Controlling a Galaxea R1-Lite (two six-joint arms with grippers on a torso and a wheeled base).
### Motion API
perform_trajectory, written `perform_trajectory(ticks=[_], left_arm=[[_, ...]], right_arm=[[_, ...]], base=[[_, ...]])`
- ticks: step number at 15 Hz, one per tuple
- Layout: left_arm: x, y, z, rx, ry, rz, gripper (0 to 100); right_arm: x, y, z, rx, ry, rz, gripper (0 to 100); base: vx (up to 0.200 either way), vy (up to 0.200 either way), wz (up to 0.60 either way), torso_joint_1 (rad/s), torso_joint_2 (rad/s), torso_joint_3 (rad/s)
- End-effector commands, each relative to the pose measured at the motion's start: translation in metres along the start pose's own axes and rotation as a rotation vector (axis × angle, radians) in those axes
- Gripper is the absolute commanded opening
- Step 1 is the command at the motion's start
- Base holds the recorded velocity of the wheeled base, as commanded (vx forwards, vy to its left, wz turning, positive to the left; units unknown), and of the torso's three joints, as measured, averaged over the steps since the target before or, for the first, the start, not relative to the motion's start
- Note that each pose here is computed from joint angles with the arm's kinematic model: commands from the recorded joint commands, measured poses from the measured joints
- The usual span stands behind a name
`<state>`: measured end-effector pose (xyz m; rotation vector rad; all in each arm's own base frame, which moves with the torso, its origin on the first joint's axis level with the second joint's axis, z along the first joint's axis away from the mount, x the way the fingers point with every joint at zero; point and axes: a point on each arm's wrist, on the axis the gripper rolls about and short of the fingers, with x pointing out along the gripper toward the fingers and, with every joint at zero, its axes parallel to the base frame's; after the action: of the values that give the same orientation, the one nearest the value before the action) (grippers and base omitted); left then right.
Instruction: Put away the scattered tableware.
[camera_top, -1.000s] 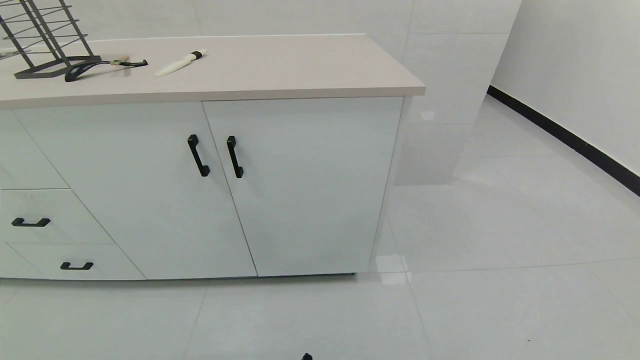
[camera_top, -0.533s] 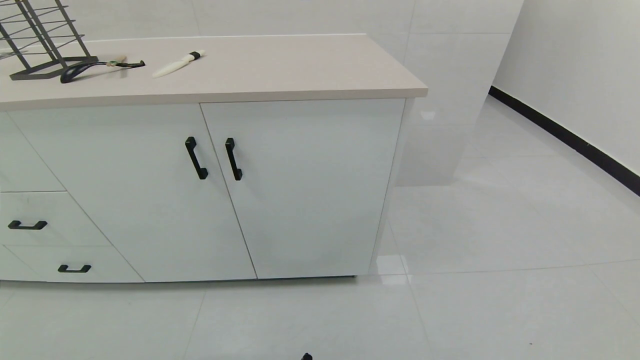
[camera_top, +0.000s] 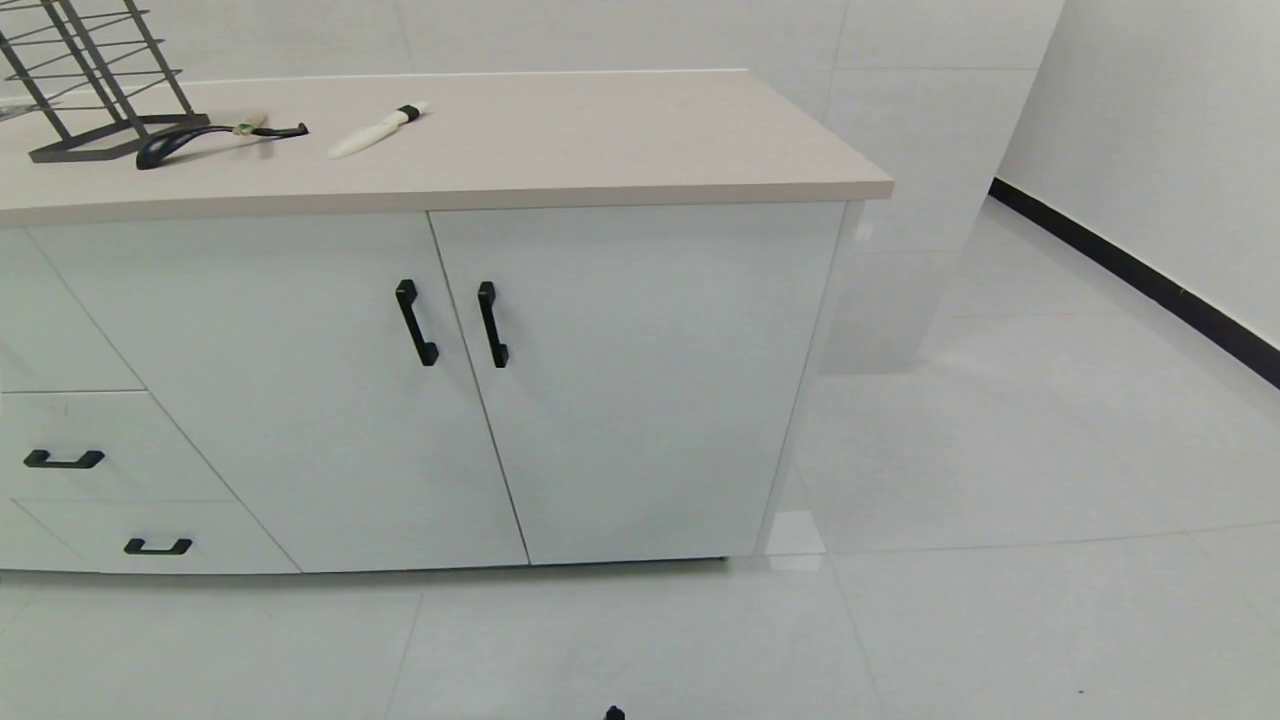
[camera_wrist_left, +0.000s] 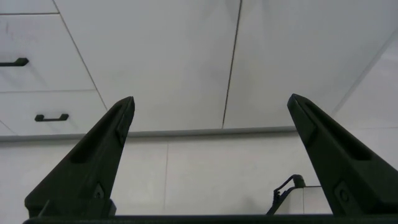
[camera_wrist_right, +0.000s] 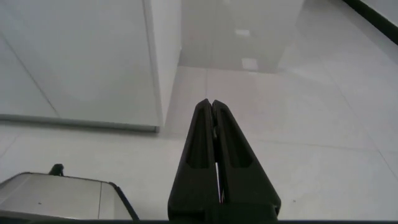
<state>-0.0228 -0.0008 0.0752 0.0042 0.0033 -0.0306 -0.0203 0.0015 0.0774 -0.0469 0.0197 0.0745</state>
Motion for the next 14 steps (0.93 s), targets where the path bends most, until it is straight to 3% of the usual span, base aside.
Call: perform_trajectory(ticks=[1,4,14], left_arm=[[0.0002,-0.0001,-0.0002,0.0,0.003,0.001,100],[0.0002,-0.0001,-0.0002,-0.001,0.003,0.001,100],[0.0002,0.0,-0.0002,-0.001,0.003,0.003,100]], right_arm=[[-0.0025,-0.0005,-0.001,0.023,-0.029,-0.038,0],[-0.0025,-0.0004,-0.001,0.026,-0.029,-0.035,0],[-0.0025,-0.0005,-0.0012,0.026,-0.028,-0.041,0]], base=[[0.0,0.0,0.0,0.0,0.0,0.0],[0.0,0.0,0.0,0.0,0.0,0.0],[0.0,0.2,0.0,0.003,0.0,0.004]])
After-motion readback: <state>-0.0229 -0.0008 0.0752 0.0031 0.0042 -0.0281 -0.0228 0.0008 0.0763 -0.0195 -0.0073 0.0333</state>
